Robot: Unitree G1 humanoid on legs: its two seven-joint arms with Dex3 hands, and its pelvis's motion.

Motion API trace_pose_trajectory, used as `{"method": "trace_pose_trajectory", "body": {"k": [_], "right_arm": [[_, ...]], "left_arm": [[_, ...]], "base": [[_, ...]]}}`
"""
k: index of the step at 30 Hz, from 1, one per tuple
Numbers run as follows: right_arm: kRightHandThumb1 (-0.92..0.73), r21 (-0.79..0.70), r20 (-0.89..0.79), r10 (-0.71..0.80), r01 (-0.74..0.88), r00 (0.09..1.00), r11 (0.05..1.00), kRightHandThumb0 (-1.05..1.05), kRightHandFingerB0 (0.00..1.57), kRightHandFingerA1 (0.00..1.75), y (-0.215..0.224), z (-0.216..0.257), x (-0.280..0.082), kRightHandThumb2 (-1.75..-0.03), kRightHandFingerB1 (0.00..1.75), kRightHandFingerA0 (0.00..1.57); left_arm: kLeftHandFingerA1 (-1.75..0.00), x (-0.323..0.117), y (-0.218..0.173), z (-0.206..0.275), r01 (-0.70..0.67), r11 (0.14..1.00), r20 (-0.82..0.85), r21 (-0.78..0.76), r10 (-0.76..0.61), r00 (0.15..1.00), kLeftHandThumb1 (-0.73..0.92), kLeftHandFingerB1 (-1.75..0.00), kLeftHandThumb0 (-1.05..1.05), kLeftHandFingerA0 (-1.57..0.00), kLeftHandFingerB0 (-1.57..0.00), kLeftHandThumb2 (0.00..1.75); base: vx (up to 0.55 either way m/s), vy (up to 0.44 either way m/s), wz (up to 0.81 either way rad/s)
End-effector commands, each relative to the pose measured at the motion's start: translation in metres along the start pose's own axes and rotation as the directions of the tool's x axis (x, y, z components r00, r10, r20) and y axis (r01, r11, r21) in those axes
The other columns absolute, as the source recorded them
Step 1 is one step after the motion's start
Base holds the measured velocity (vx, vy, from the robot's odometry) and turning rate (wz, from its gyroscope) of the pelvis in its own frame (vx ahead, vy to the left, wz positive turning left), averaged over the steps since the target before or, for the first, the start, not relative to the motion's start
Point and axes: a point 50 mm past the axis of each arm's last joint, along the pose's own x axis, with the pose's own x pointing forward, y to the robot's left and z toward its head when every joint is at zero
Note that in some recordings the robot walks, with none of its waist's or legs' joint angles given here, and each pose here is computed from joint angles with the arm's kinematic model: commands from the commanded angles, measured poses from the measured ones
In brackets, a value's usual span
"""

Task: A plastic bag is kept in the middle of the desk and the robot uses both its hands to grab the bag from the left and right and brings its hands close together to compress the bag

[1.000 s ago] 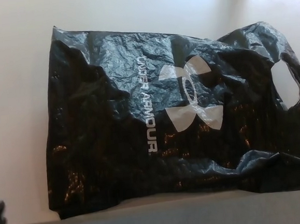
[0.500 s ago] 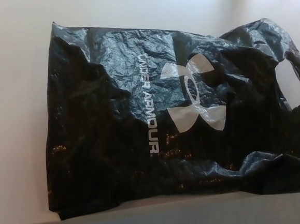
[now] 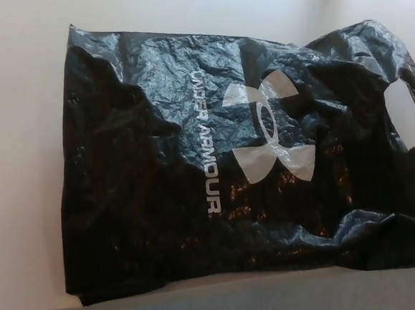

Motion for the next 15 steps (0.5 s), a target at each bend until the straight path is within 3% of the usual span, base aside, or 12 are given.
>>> {"method": "trace_pose_trajectory", "body": {"k": [1, 5, 6, 10, 11, 12, 14, 15], "right_arm": [[-0.51, 0.005, -0.467, -0.043, 0.051, 0.883, 0.999, -0.37, 0.0, 0.5, 0.025, -0.082, -0.033, -1.11, 0.48, 0.03], [-0.46, 0.005, -0.529, -0.017, 0.023, 0.849, 1.0, -0.38, 0.0, 0.51, 0.036, -0.098, -0.05, -1.09, 0.48, 0.03], [-0.47, -0.007, -0.549, 0.002, -0.007, 0.836, 1.0, -0.38, 0.0, 0.5, 0.04, -0.101, -0.058, -1.1, 0.48, 0.02], [-0.51, 0.011, -0.633, 0.062, -0.071, 0.771, 0.997, -0.37, 0.0, 0.5, 0.058, -0.115, -0.084, -1.11, 0.48, 0.01], [-0.53, 0.012, -0.637, 0.066, -0.076, 0.768, 0.997, -0.36, 0.0, 0.5, 0.06, -0.116, -0.086, -1.11, 0.47, 0.01], [-0.54, 0.019, -0.642, 0.077, -0.084, 0.762, 0.996, -0.36, 0.0, 0.49, 0.065, -0.118, -0.092, -1.12, 0.48, 0.0], [-0.55, 0.03, -0.66, 0.1, -0.108, 0.745, 0.994, -0.36, 0.0, 0.5, 0.071, -0.121, -0.099, -1.12, 0.48, 0.0], [-0.57, 0.032, -0.668, 0.108, -0.117, 0.736, 0.993, -0.35, 0.0, 0.49, 0.075, -0.122, -0.103, -1.13, 0.47, 0.0]], "left_arm": [[-0.46, -0.03, -0.03, -0.085, -0.015, 0.999, -0.422, -0.047, -0.006, 0.907, 0.92, -0.33, -0.77, -0.21, -0.15, 0.79], [-0.44, -0.05, -0.04, -0.107, -0.016, 0.999, -0.53, -0.042, -0.009, 0.848, 0.92, -0.32, -0.71, -0.2, -0.13, 0.84], [-0.5, -0.058, -0.043, -0.111, -0.005, 0.999, -0.553, -0.04, -0.018, 0.833, 0.62, -0.48, -0.32, -0.03, 0.0, 1.18], [-0.49, -0.082, -0.057, -0.127, 0.04, 0.998, -0.651, -0.038, -0.055, 0.757, 0.61, -0.48, -0.32, -0.02, 0.0, 1.18], [-0.38, -0.084, -0.059, -0.129, 0.044, 0.998, -0.658, -0.034, -0.056, 0.751, 0.92, -0.29, -0.67, -0.22, -0.16, 0.81], [-0.49, -0.09, -0.063, -0.132, 0.046, 0.998, -0.672, -0.04, -0.061, 0.738, 0.63, -0.48, -0.31, -0.02, 0.0, 1.18], [-0.49, -0.101, -0.07, -0.136, 0.027, 0.997, -0.699, -0.069, -0.067, 0.712, 0.62, -0.48, -0.32, -0.02, 0.0, 1.18], [-0.39, -0.105, -0.073, -0.137, 0.034, 0.998, -0.705, -0.056, -0.064, 0.706, 0.92, -0.3, -0.66, -0.22, -0.16, 0.8]], "base": [[0.0, 0.0, 0.0], [0.0, 0.0, 0.0], [0.0, 0.0, 0.0], [0.0, 0.0, 0.0], [0.0, 0.0, 0.0], [0.0, 0.0, 0.0], [0.0, 0.0, 0.0], [0.0, 0.0, 0.0]]}}
